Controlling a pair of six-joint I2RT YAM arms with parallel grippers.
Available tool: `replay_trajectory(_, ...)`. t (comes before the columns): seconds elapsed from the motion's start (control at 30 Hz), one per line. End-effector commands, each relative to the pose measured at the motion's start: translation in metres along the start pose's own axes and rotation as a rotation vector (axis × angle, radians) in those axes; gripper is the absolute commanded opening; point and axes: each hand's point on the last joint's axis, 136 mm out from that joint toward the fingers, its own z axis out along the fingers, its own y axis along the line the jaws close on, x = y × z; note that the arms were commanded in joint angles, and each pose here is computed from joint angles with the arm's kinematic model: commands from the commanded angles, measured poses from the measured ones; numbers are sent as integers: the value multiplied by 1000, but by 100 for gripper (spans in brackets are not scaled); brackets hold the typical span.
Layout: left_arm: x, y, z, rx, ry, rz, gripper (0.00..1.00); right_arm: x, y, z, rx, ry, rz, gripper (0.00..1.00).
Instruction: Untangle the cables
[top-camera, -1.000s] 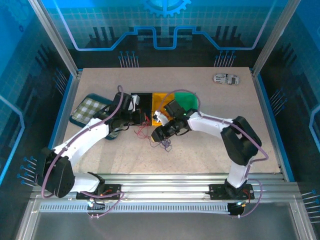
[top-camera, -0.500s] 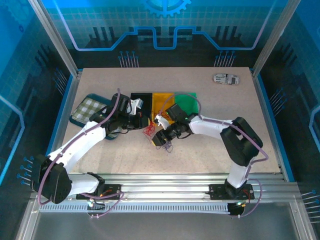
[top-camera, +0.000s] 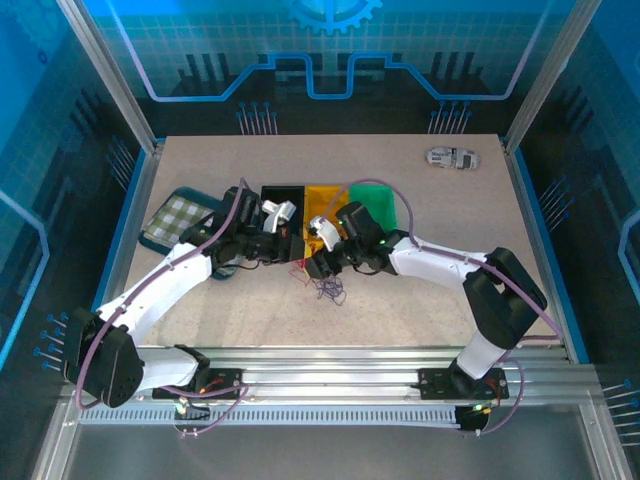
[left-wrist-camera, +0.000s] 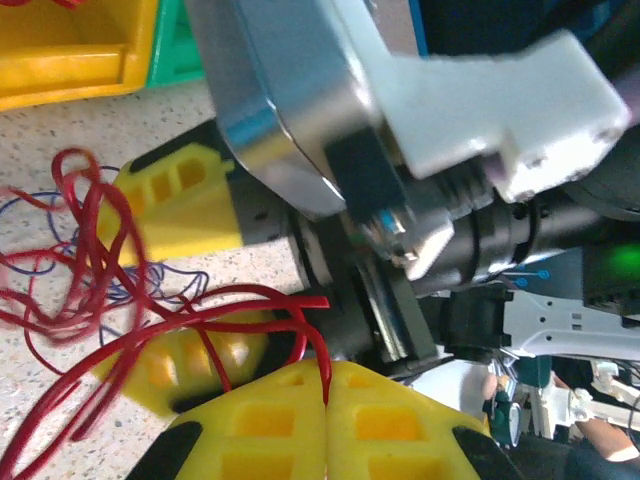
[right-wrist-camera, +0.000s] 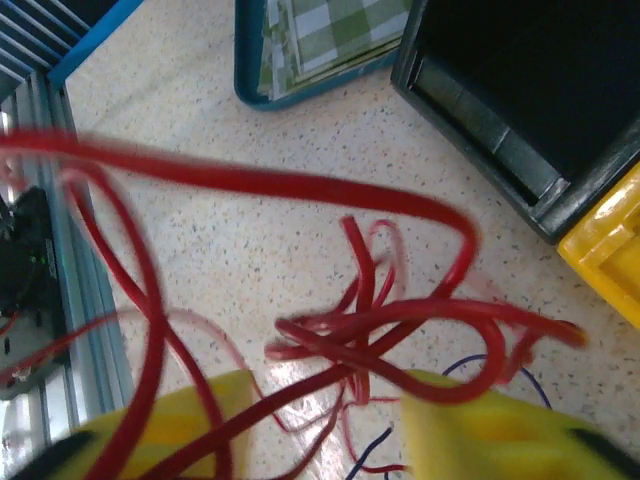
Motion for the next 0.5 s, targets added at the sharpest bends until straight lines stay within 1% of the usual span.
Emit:
replay_trajectory(0.0,-3,-29,-9,99,1,34,0,-5,-4,6,30,-23,-19,13)
replay_trajectory(0.03,-4,-31,-9,107,-3,38,0,-2,-9,5,52,-30,-8,4)
replay_trajectory(0.07,-6,-32,-10,109,-8,42,0,1,-14,2,73,-40,10,0)
replay_trajectory(0.2,-12,-31,-12,99,-38,43,0,22,-34,-13,156,-45,84,0)
replay_trajectory(0.27,-15,-31,-12,105,-53,51,0,47,-48,-21,226,-21,127,0)
replay_trajectory(0.33,-16,-30,-12,106,-60,55,0,68,-68,-33,330,-8,195,0)
replay_trajectory(0.4,-16,-29,-12,105,-64,55,0,88,-92,-49,456,-11,294,0)
replay_trajectory(0.47,-16,-23,-11,93,-68,47,0,110,-112,-68,547,-18,409,0)
